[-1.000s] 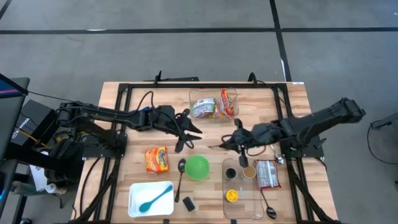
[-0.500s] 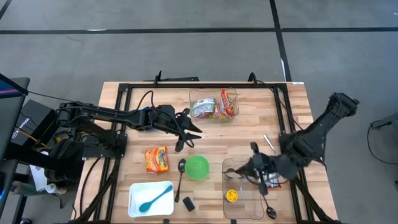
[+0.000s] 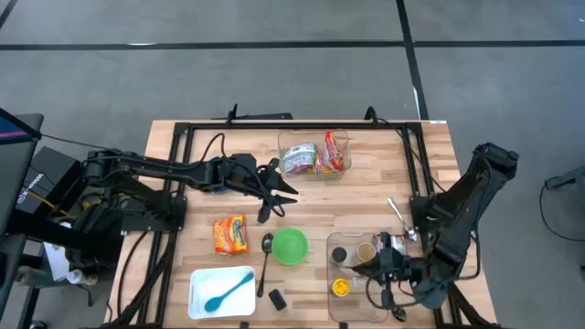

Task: Pick & Place Food Item
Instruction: Put the orange seasoning into the bottom transparent bin

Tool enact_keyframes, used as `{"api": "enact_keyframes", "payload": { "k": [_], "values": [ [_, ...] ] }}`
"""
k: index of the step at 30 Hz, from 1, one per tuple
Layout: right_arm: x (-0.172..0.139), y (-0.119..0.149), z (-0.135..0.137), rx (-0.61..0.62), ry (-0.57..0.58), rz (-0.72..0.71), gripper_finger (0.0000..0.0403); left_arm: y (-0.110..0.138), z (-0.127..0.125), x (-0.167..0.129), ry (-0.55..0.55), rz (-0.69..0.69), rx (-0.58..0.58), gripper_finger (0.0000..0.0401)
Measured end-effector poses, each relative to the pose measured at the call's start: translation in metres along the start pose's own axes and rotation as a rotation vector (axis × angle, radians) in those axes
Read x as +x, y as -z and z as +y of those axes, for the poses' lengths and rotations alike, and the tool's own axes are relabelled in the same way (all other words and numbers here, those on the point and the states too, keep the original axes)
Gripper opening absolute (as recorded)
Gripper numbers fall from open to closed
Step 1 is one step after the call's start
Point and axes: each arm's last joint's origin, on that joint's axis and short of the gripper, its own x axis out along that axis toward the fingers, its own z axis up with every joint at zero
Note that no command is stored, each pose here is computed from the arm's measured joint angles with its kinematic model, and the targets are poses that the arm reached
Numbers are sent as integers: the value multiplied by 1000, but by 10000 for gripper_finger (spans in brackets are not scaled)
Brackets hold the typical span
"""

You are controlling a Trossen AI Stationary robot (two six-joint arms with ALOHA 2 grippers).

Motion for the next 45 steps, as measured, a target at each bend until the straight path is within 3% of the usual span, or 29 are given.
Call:
{"api": "enact_keyframes", "payload": {
  "k": [11,25,45],
  "values": [
    [10,42,16,114,44,27,0,-3,0,0,0,-34,6,108],
    [21,72,18,225,117,58,0,-10,0,-1,-1,-106,18,108],
    [21,78,5,290,194,187,0,-10,0,0,-1,-103,17,108]
  ]
}}
